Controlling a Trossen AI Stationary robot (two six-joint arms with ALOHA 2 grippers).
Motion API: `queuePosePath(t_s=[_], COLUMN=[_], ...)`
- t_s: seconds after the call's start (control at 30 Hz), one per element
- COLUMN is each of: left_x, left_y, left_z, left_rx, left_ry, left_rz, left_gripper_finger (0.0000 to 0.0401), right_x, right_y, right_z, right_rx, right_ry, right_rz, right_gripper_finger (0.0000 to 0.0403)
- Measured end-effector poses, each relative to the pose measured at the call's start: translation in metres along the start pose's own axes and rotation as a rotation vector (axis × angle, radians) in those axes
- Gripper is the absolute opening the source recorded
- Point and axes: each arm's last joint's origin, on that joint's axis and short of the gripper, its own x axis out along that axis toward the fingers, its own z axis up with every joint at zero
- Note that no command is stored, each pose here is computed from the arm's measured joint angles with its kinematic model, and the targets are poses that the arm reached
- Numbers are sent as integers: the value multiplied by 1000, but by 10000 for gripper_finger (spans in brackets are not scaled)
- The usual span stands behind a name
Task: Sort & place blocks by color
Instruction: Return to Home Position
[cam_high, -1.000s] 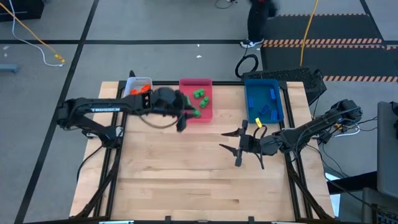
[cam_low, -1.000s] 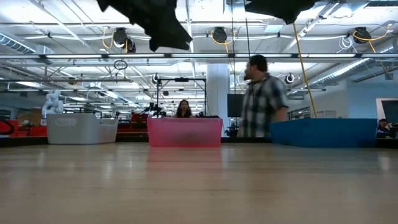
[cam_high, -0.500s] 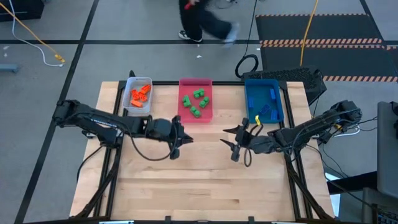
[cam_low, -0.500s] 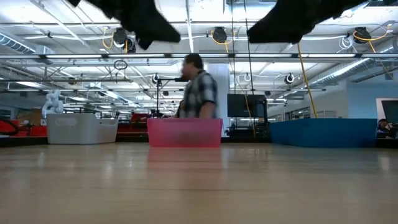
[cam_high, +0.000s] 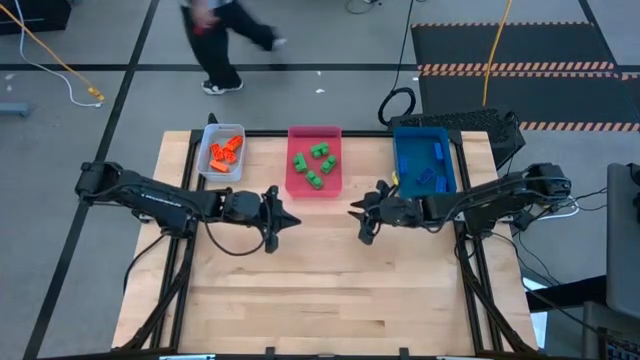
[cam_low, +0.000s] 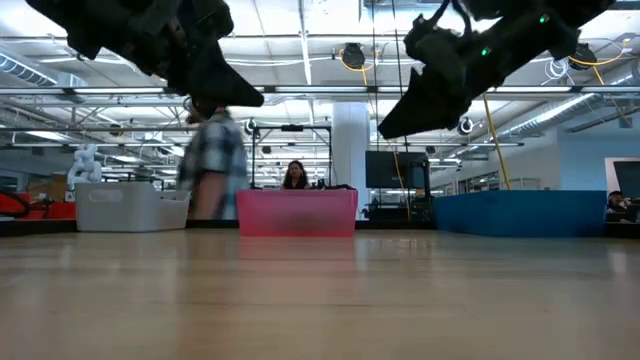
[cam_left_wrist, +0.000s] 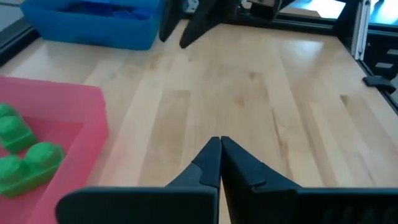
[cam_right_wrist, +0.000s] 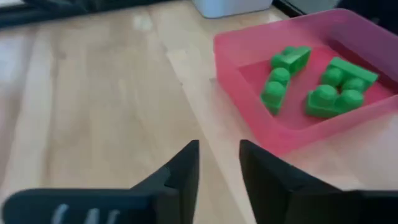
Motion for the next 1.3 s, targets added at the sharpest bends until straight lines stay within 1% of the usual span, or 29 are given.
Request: queuePosePath(t_s=[0.13, 0.23, 0.3, 0.43, 0.57, 0.7, 0.8, 0.97, 1.03, 1.07, 1.2, 1.3], left_x=[-11, -22, -30, -44, -55, -63, -68, -73, -75, -76, -79, -82], left_y=[6, 9, 10, 11, 14, 16, 18, 20, 21, 21, 23, 24], left_z=[-8, -17, -20, -34, -48, -57, -65, -77, -82, -85, -97, -105], left_rx=[-14, -20, -36, -65, -74, -69, -72, -90, -91, -92, -102, -112], left_ry=[-12, -26, -75, -138, -149, -144, -108, -105, -109, -112, -115, -123], left_rz=[13, 17, 10, -4, -7, -4, -1, -3, -5, -6, -7, -9], left_gripper_finger=[8, 3, 5, 3, 4, 2, 4, 2, 3, 4, 2, 4], right_x=[-4, -17, -26, -40, -53, -67, -77, -88, -90, -92, -101, -106], right_y=[-4, -5, -6, -15, -27, -39, -47, -57, -60, -61, -64, -64], right_z=[4, 12, 12, -1, -25, -47, -61, -86, -95, -97, -93, -92], right_rx=[-11, -11, -26, -16, 24, 52, 74, 78, 88, 94, 118, 99], right_ry=[-2, -33, -48, -69, -60, -100, -185, -294, -321, -341, -437, -465], right_rz=[47, 75, 87, 96, 100, 111, 140, 235, 243, 247, 279, 323], right_gripper_finger=[60, 20, 5, 10, 4, 2, 1, 1, 1, 1, 0, 0])
